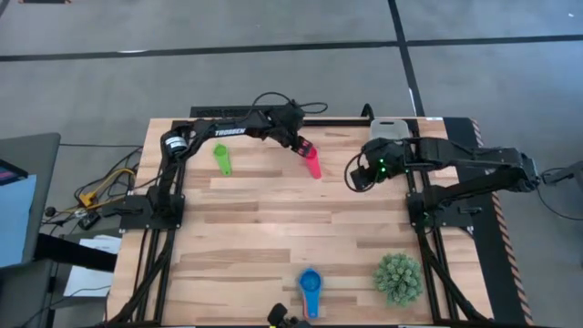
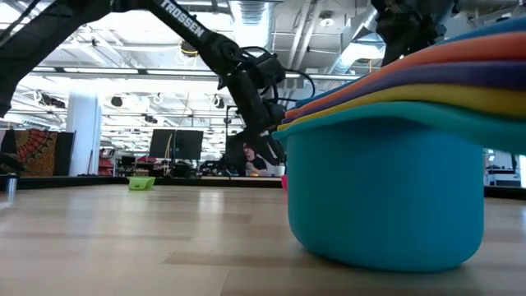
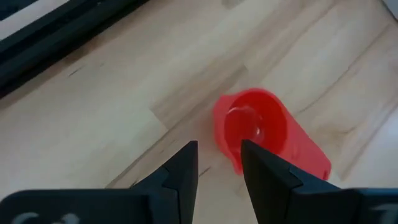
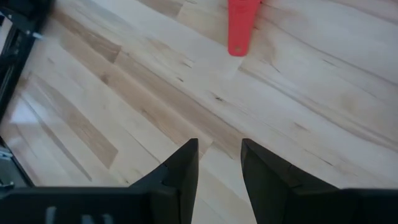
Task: Nest measuring cups in basket
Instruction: Stack the red measuring cup on top of the blue of measuring cup
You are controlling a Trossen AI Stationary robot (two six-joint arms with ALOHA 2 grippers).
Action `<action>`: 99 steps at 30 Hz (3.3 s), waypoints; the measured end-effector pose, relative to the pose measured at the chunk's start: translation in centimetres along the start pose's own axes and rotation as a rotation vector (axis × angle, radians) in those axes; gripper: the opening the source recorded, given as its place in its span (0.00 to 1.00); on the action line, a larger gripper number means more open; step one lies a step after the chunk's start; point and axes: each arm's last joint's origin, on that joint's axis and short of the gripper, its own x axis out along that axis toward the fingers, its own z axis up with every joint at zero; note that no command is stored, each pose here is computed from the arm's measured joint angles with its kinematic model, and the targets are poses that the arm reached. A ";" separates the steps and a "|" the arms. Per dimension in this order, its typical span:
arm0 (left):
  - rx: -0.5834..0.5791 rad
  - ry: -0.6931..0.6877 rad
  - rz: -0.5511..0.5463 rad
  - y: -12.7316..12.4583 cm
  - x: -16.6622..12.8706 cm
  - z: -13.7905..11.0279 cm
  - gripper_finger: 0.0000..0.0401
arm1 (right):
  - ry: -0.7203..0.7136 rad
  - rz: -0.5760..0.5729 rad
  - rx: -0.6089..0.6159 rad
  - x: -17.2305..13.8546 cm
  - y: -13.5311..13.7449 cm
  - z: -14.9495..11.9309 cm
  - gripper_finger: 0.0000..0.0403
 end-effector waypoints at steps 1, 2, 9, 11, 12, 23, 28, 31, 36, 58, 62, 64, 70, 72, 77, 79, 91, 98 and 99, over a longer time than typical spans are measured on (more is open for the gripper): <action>0.005 -0.006 -0.011 0.0 0.0 0.1 0.27 | -0.001 -0.001 0.007 0.0 -0.1 0.1 0.36; 0.007 -0.014 -0.020 0.0 0.0 0.2 0.27 | -0.004 0.001 0.014 0.0 -0.2 0.3 0.36; -0.011 0.031 -0.066 0.4 2.5 -0.7 0.27 | -0.008 -0.003 0.057 0.0 -0.7 0.8 0.36; -0.031 0.070 -0.052 0.5 2.7 -1.2 0.27 | -0.006 -0.001 0.069 0.0 -0.7 0.9 0.36; -0.030 0.062 -0.049 0.4 2.6 -1.2 0.27 | -0.007 -0.001 0.080 0.0 -0.7 0.9 0.36; -0.028 0.065 -0.037 0.4 2.5 -1.2 0.26 | -0.008 0.004 0.132 0.0 -0.6 0.8 0.34; -0.029 0.099 -0.015 0.6 2.9 -1.7 0.22 | -0.007 0.004 0.155 0.0 -0.6 0.8 0.35; -0.028 0.096 -0.015 0.6 2.9 -1.6 0.20 | -0.008 -0.006 0.158 0.2 -0.6 0.9 0.34; -0.010 0.098 -0.014 0.6 2.9 -1.7 0.20 | 0.017 -0.043 0.159 2.2 -0.1 1.3 0.34; 0.073 0.260 0.036 1.6 2.4 -2.9 0.02 | -0.042 0.018 0.199 3.5 1.2 2.0 0.32; 0.082 0.306 0.055 1.6 1.4 -3.1 0.01 | -0.039 0.020 0.193 3.5 1.3 1.8 0.32; 0.081 0.319 0.066 1.4 0.7 -3.2 0.01 | -0.035 0.022 0.180 3.5 1.4 1.7 0.32; 0.074 0.278 0.100 -1.4 -2.3 -3.2 0.01 | -0.017 0.032 0.092 3.3 1.8 1.0 0.32; 0.062 0.270 0.104 -2.9 -3.3 -3.7 0.01 | -0.011 0.046 0.059 2.9 2.0 0.5 0.32; -0.010 0.236 0.060 -7.5 -6.0 -5.4 0.01 | 0.019 0.060 -0.013 0.8 1.8 -1.1 0.31; -0.035 0.225 0.049 -9.7 -7.0 -6.6 0.01 | 0.023 0.057 -0.043 -0.4 1.6 -1.9 0.31; -0.226 0.242 -0.053 -20.9 -12.2 -17.0 0.00 | 0.046 0.090 -0.177 -5.3 0.3 -6.6 0.30; -0.239 0.254 -0.172 -24.6 -15.1 -21.3 0.00 | 0.076 0.108 -0.237 -5.4 0.8 -7.9 0.30; -0.239 0.250 -0.190 -25.0 -15.4 -21.7 0.00 | 0.084 0.105 -0.240 -5.3 0.9 -8.1 0.30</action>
